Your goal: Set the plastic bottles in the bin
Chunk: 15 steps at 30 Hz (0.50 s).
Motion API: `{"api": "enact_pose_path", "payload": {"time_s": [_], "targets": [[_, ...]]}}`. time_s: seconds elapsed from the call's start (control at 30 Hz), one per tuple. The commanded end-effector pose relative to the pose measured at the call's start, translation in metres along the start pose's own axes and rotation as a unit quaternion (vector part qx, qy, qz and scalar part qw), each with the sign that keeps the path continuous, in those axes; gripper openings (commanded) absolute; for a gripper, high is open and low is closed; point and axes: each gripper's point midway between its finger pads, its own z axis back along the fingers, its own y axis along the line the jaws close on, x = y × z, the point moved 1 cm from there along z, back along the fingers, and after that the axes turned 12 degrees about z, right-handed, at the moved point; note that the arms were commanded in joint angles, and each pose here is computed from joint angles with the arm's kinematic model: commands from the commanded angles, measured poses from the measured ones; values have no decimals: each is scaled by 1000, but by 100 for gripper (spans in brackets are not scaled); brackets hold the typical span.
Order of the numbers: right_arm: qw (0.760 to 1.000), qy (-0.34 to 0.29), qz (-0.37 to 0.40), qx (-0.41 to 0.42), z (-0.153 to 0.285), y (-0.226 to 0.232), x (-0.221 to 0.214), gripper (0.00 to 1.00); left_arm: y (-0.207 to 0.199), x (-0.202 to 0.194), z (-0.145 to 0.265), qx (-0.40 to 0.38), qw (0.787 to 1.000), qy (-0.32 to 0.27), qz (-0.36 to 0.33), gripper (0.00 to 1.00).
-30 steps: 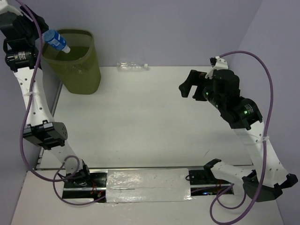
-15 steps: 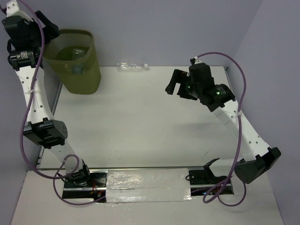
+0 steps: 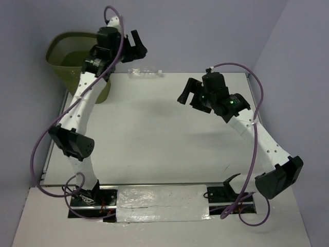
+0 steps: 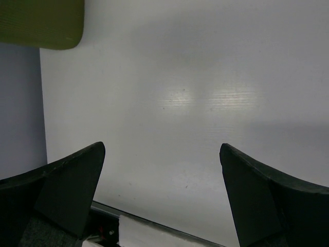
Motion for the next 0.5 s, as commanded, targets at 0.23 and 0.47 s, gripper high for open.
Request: {"api": "enact_pose_path", "payload": {"time_s": [0.23, 0.47], "targets": [[999, -40, -19, -20, 23, -20, 1, 100, 90, -123, -98, 240, 921, 3, 307, 99], [999, -31, -9, -26, 29, -30, -4, 100, 128, -179, -147, 297, 837, -25, 459, 99]]}}
